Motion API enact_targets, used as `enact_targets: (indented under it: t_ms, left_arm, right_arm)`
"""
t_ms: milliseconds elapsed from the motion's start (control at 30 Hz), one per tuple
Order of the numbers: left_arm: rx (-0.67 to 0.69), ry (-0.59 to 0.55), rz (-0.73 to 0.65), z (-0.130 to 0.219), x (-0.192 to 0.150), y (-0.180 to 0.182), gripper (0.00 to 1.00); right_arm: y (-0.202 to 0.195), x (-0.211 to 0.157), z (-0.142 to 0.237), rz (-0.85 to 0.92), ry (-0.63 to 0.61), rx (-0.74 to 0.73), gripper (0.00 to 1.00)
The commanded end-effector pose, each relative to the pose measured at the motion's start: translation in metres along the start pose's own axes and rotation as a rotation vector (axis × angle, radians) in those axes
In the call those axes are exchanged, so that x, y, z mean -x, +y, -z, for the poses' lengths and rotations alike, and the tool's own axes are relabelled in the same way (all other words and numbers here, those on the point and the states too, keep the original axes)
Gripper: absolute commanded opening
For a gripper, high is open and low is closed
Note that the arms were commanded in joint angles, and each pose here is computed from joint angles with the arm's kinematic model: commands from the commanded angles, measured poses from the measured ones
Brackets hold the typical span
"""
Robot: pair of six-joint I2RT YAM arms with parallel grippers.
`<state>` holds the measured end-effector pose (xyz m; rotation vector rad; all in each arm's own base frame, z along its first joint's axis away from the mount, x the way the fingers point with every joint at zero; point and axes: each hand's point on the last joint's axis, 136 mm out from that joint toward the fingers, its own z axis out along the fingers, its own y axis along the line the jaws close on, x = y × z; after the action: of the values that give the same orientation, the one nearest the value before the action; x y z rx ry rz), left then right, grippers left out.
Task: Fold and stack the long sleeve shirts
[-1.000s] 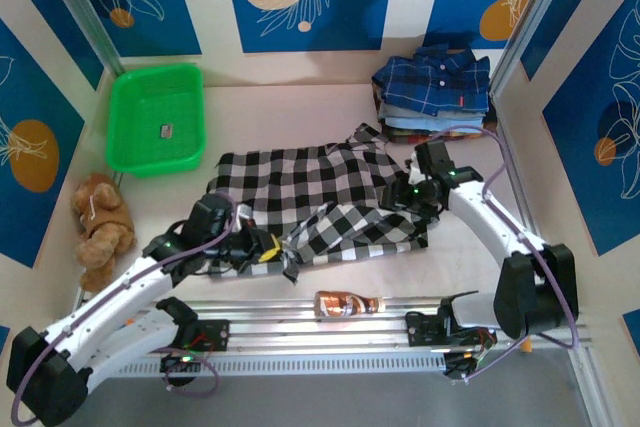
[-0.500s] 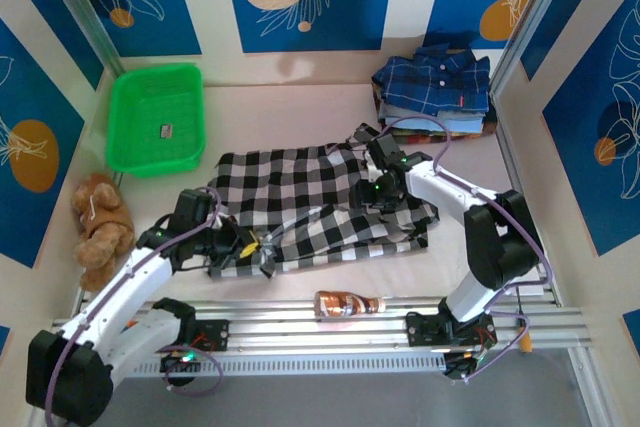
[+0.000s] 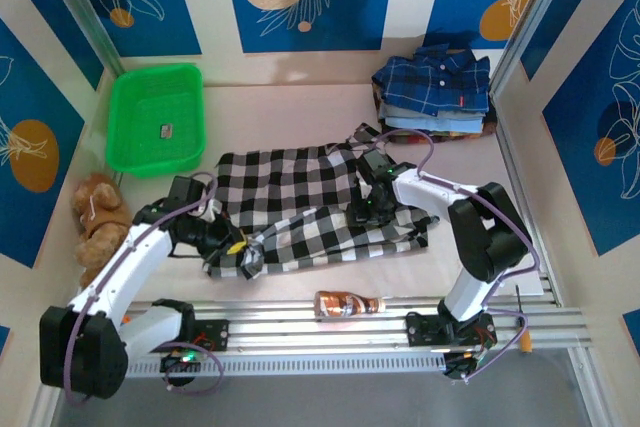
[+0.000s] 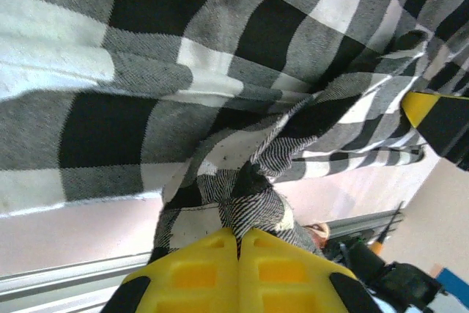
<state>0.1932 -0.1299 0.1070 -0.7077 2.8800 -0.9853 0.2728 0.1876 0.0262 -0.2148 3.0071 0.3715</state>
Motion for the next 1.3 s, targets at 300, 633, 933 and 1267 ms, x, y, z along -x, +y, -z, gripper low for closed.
enact_targets:
  t_ms: [300, 633, 933, 1267]
  left_arm:
    - [0.179, 0.047, -0.159, 0.009, 0.028, 0.014, 0.00]
    - [0.298, 0.045, -0.163, 0.012, 0.045, 0.042, 0.06]
    - [0.435, -0.163, -0.142, 0.059, 0.083, 0.020, 0.70]
    - [0.180, -0.129, -0.238, 0.008, 0.019, -0.063, 0.73]
  right_arm:
    - [-0.008, -0.014, -0.013, -0.027, 0.056, -0.034, 0.50]
    - [-0.011, -0.019, -0.016, -0.031, 0.072, -0.044, 0.50]
    - [-0.008, -0.018, -0.012, -0.025, 0.070, -0.041, 0.50]
    - [-0.013, -0.017, 0.013, -0.049, 0.027, -0.078, 0.57]
